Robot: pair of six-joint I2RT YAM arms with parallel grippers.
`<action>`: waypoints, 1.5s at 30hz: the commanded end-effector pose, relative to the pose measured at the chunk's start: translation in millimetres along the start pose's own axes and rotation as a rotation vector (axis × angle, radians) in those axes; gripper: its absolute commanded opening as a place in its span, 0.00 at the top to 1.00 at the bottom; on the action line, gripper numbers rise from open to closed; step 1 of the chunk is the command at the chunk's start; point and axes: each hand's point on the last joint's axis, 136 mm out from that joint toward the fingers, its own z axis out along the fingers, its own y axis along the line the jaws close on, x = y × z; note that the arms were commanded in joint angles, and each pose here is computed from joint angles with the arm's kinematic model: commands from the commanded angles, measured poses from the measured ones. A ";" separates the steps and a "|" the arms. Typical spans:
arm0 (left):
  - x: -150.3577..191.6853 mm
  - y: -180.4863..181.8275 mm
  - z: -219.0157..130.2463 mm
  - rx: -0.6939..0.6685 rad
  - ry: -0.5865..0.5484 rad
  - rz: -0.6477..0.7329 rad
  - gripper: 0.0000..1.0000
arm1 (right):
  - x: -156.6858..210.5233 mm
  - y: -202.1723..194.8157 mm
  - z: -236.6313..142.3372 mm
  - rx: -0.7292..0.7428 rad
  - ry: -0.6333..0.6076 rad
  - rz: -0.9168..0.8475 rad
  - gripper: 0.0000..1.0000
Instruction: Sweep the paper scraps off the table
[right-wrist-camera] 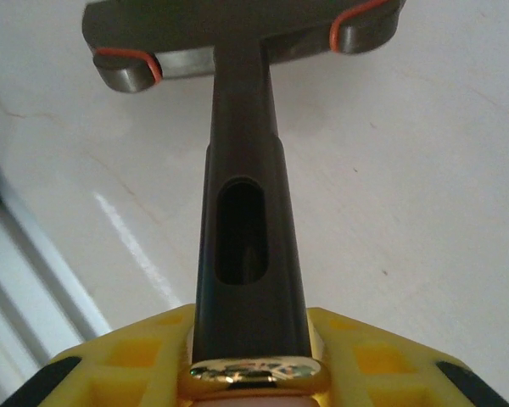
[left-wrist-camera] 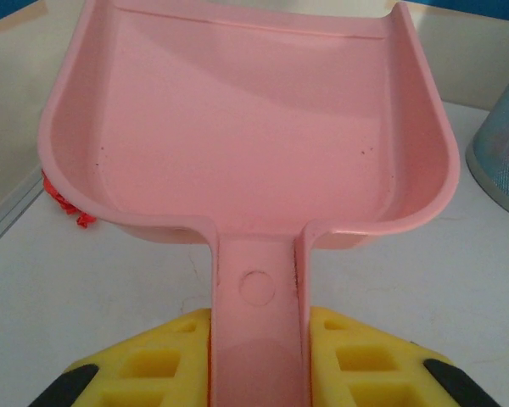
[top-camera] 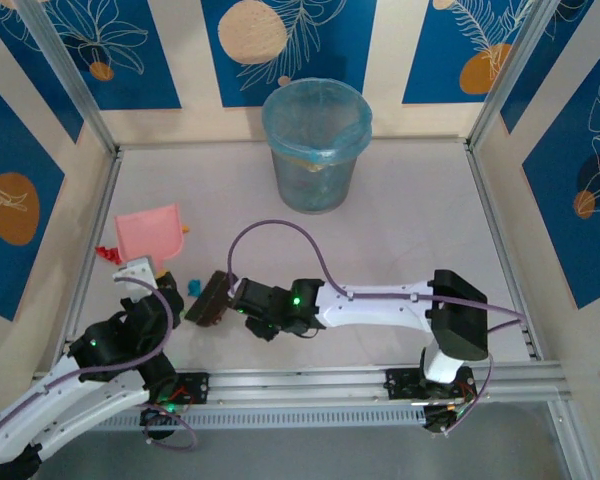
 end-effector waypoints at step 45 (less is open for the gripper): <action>9.0 -17.9 2.3 0.120 0.022 -0.030 1.00 | 39.4 -74.6 31.1 0.263 -0.035 0.222 1.00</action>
